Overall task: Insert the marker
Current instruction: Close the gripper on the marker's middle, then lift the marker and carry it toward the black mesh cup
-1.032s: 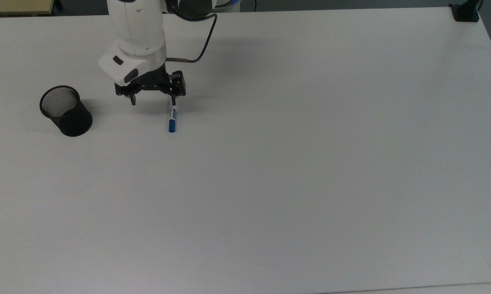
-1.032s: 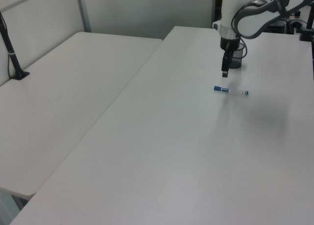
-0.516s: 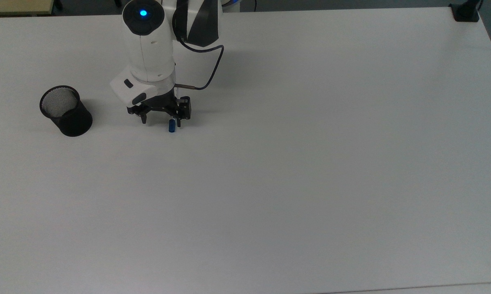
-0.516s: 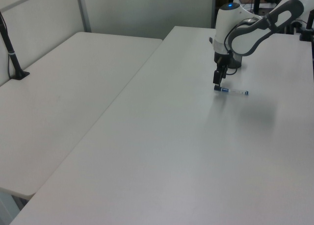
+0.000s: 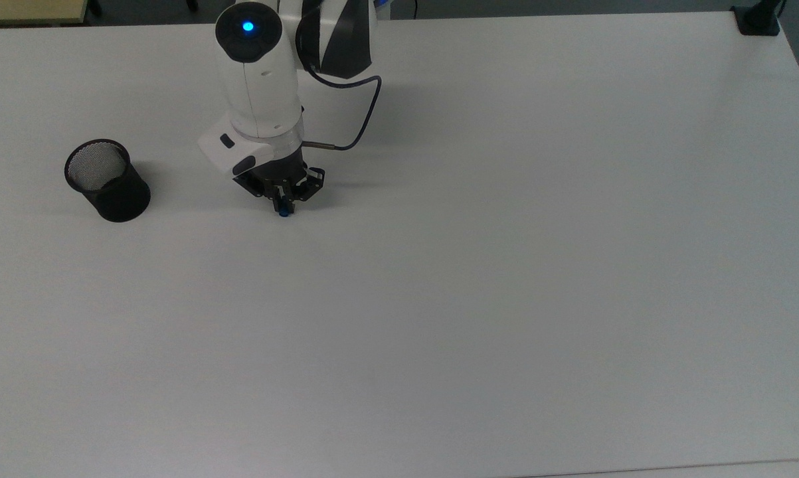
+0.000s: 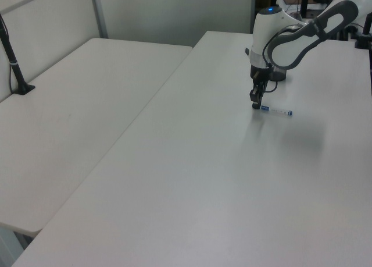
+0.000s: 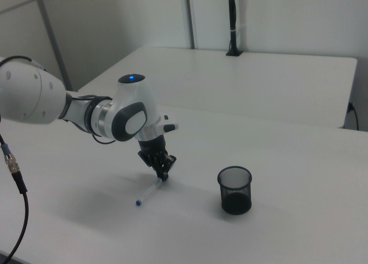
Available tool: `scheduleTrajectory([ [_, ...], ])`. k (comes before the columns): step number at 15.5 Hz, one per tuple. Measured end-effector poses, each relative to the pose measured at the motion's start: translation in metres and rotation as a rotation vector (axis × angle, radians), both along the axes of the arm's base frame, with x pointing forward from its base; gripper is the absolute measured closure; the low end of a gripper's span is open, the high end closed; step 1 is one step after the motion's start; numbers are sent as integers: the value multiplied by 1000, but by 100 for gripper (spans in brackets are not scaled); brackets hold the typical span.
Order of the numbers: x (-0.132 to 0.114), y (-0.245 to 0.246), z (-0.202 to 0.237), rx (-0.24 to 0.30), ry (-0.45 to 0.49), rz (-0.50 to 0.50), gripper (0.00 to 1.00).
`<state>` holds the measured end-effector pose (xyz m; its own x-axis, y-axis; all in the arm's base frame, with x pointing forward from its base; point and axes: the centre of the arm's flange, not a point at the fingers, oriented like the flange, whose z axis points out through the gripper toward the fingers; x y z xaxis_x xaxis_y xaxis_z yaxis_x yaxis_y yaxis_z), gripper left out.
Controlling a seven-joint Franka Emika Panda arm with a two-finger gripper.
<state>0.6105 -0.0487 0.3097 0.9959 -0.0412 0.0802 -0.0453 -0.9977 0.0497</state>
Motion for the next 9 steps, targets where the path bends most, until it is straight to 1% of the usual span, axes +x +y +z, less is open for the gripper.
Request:
scheduleTrajectory([
  [3,2,-1,4,0,-16,-5,83],
  [5,8,-5,24,-2,-62,-13,83],
  [6,10,-11,44,-4,-98,-27,83],
  [7,10,-27,78,-8,-156,-54,83],
  [9,3,-60,129,-18,-243,-106,83],
])
